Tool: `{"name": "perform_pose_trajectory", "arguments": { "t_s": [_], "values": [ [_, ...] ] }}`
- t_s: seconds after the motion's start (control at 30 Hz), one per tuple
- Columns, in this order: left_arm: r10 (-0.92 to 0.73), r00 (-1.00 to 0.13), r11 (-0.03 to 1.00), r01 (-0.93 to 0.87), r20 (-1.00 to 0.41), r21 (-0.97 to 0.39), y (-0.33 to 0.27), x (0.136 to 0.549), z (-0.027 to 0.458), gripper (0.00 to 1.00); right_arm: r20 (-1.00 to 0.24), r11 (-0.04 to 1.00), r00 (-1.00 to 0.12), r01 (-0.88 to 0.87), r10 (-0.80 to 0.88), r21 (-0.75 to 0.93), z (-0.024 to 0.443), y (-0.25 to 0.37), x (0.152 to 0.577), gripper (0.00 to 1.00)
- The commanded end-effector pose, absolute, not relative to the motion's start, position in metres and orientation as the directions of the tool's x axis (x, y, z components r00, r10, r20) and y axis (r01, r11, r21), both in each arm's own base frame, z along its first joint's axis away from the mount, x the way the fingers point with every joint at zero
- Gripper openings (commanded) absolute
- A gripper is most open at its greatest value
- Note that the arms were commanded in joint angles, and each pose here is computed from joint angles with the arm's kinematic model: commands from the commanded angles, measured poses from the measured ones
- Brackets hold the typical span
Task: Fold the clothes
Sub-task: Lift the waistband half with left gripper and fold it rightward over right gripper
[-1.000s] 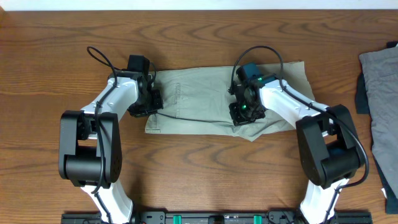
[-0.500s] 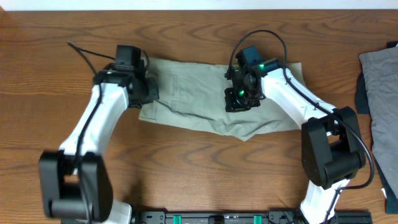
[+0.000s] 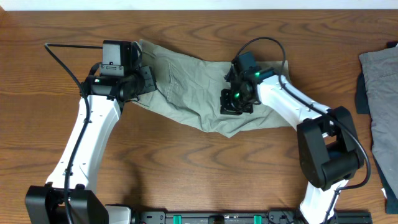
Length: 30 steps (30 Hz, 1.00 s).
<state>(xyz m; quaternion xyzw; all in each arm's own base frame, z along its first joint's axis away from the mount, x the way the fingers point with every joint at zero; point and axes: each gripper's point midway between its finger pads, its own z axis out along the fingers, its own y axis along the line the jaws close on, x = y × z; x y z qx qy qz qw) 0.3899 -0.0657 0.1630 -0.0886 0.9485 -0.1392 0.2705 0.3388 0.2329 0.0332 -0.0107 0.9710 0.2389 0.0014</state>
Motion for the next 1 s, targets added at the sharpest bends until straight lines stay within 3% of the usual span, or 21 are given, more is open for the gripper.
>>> {"name": "perform_pose_trajectory", "arguments": {
  "t_s": [0.0,0.5,0.67,0.83,0.97],
  "values": [
    [-0.255,-0.815,0.937,-0.076,-0.52,-0.341,-0.07,0.396,0.18,0.06,0.021,0.875,-1.0,0.018,0.009,0.485,0.031,0.249,0.332,0.01],
    [-0.264,-0.805,0.925,-0.055,-0.531,-0.375,-0.076,0.397,0.193,0.06,-0.067,0.907,-0.988,0.098,0.137,0.409,0.004,0.259,0.335,0.01],
    [-0.266,-0.783,0.922,-0.036,-0.562,-0.387,-0.077,0.394,0.21,0.06,-0.091,0.886,-0.986,0.086,0.143,0.455,-0.008,0.272,0.329,0.01],
    [-0.288,-0.758,0.913,-0.033,-0.585,-0.407,-0.077,0.389,0.227,0.06,-0.119,0.878,-0.982,0.072,0.144,0.473,0.004,0.276,0.336,0.01],
    [-0.29,-0.74,0.912,-0.021,-0.607,-0.41,-0.077,0.386,0.238,0.06,-0.231,0.878,-0.963,0.011,0.138,0.479,0.035,0.274,0.366,0.01]
  ]
}}
